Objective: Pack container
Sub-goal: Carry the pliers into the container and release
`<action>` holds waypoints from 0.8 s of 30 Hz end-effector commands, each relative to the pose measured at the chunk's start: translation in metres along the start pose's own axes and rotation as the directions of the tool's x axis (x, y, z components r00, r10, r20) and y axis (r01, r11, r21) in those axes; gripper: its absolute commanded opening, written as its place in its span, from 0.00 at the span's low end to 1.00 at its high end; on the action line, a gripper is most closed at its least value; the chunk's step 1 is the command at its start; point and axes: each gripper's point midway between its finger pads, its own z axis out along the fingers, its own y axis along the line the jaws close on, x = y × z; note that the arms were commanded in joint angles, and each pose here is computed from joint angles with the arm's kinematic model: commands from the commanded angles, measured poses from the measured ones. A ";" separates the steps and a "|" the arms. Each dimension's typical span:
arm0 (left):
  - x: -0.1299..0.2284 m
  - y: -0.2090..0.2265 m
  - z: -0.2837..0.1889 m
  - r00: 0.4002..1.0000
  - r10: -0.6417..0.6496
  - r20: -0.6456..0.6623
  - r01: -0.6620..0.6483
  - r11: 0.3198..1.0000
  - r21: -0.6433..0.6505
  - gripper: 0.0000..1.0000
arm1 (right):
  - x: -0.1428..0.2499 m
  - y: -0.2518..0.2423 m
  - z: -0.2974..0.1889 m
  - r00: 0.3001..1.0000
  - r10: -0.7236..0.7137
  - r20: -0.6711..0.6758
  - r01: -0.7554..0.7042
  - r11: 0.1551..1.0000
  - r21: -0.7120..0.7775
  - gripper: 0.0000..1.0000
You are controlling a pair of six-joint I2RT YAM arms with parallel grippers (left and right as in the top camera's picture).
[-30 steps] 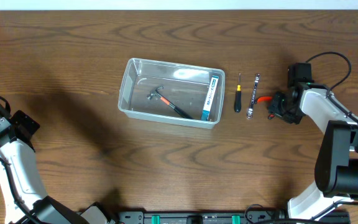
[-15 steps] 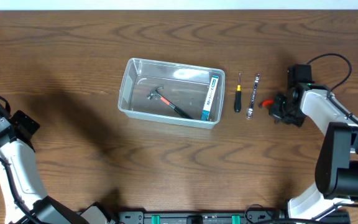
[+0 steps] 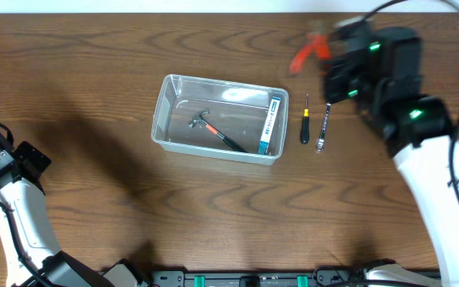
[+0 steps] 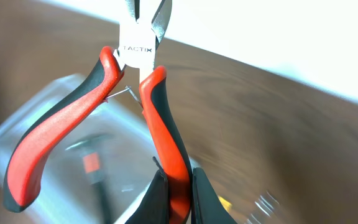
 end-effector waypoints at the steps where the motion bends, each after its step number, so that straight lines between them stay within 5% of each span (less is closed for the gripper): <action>1: -0.013 0.003 -0.003 1.000 0.002 0.027 -0.001 1.000 -0.015 0.98 | 0.022 0.062 0.027 0.951 -0.307 -0.027 0.296 0.933 -0.205 0.01; 9: -0.013 0.003 -0.003 1.000 0.002 0.027 -0.001 1.000 -0.015 0.98 | 0.093 0.106 0.106 0.751 -0.656 -0.080 0.579 0.711 -0.399 0.01; 20: -0.013 0.003 -0.003 1.000 0.002 0.027 -0.001 1.000 -0.015 0.98 | 0.131 0.077 0.194 0.714 -0.684 -0.154 0.618 0.717 -0.321 0.01; 21: -0.013 0.003 -0.003 1.000 0.002 0.027 -0.001 1.000 -0.015 0.98 | 0.132 0.078 0.196 0.712 -0.685 -0.152 0.620 0.716 -0.322 0.08; 23: -0.013 0.003 -0.003 1.000 0.002 0.027 -0.001 1.000 -0.015 0.98 | 0.132 0.077 0.198 0.712 -0.685 -0.157 0.622 0.718 -0.312 0.41; 24: -0.013 0.003 -0.003 1.000 0.002 0.027 -0.001 1.000 -0.015 0.98 | 0.130 0.075 0.199 0.721 -0.673 -0.164 0.614 0.731 -0.296 0.45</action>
